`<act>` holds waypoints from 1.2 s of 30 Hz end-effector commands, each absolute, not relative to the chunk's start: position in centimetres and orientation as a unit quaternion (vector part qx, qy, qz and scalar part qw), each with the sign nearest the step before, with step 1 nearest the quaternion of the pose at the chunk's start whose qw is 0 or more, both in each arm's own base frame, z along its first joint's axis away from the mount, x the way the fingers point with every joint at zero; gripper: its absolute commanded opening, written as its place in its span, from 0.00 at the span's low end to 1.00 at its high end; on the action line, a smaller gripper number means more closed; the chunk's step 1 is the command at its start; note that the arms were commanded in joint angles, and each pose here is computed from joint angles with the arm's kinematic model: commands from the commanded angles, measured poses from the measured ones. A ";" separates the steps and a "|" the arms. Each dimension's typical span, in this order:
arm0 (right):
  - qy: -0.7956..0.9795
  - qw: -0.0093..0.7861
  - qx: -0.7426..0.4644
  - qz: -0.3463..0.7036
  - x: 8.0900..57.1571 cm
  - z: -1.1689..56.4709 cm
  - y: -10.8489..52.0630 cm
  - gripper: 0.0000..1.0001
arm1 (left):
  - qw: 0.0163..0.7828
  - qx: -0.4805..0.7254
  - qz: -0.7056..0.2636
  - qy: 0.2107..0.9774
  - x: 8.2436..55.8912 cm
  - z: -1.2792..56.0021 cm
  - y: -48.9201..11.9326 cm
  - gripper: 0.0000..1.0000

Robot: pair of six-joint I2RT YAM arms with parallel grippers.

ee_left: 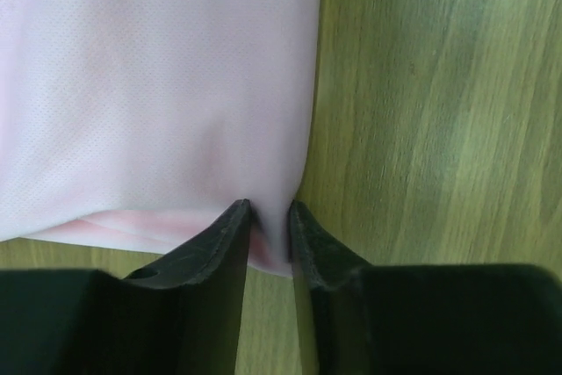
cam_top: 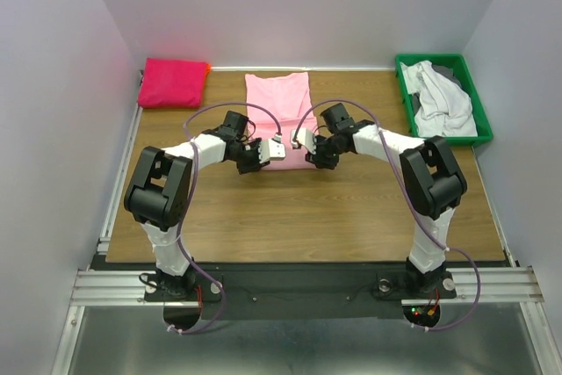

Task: Fold and stack the t-shirts
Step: Fold the tshirt

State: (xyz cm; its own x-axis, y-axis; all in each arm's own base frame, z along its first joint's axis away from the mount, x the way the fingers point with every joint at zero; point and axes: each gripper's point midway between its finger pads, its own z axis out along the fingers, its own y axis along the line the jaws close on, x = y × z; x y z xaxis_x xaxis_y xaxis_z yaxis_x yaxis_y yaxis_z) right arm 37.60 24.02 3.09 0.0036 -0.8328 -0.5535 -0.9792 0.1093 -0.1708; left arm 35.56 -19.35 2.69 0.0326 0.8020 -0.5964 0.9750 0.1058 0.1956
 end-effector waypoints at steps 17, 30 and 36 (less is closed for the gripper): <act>0.664 0.283 -0.680 0.131 36.7 4.1 23.9 0.41 | 0.263 0.668 -0.155 0.678 34.6 1.8 -19.1 0.06; 0.685 0.266 -0.666 0.130 36.8 2.9 23.8 0.01 | 0.288 0.661 -0.163 0.673 35.5 4.5 -19.4 0.00; 0.696 0.328 -0.627 0.119 37.9 9.3 24.1 0.01 | 0.311 0.662 -0.165 0.662 35.3 9.6 -19.5 0.00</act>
